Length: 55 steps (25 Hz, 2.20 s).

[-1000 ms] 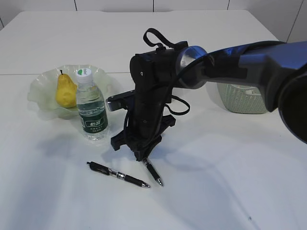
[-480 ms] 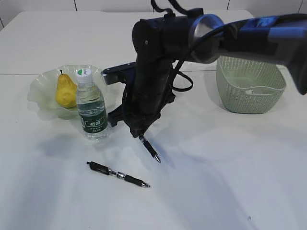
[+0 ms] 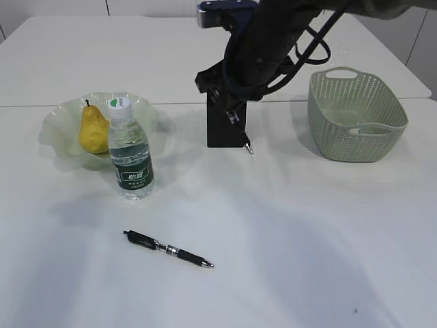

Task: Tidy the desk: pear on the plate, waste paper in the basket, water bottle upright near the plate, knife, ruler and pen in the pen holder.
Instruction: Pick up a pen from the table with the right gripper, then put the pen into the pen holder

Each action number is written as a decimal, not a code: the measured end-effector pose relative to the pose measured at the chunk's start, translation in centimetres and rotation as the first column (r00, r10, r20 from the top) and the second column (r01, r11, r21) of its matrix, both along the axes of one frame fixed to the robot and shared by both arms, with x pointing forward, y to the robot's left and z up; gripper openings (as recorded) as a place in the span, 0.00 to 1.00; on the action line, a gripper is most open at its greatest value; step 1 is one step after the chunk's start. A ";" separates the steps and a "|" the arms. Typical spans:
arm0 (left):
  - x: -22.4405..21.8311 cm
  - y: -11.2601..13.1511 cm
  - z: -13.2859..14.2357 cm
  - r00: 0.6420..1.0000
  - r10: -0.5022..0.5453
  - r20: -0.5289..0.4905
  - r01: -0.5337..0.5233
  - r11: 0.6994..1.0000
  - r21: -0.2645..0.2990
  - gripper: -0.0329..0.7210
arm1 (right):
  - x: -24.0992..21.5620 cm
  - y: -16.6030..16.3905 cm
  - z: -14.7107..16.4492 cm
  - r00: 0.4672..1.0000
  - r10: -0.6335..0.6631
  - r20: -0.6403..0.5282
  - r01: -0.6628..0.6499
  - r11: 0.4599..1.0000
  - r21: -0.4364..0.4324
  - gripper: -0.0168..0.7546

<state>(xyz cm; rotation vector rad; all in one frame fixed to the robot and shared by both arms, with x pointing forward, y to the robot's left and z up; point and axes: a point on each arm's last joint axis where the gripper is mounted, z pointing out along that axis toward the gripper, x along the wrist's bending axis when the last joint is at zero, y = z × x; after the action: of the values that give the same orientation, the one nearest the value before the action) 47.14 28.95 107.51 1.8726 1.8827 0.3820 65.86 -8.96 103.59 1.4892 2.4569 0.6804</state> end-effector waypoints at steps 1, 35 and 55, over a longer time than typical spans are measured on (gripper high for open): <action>0.0 0.0 0.0 1.000 0.000 0.000 0.000 1.000 0.000 0.54 | 0.3 -0.4 0.2 1.000 -0.011 0.017 0.011 1.000 0.009 0.13; 0.0 0.0 0.0 1.000 0.000 -0.004 0.000 1.000 0.000 0.54 | 8.5 -1.7 -3.1 0.807 -0.207 0.554 0.075 0.965 0.250 0.13; 0.2 0.0 0.1 1.000 0.004 0.020 -0.004 1.000 0.000 0.54 | 9.5 -2.8 -6.7 0.840 -0.213 0.499 0.117 0.969 0.218 0.13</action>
<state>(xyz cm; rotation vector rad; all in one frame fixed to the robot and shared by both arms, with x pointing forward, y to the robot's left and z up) 47.30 28.97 107.60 1.8588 1.8732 0.4008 75.34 -11.80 96.88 1.3296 1.8738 1.1226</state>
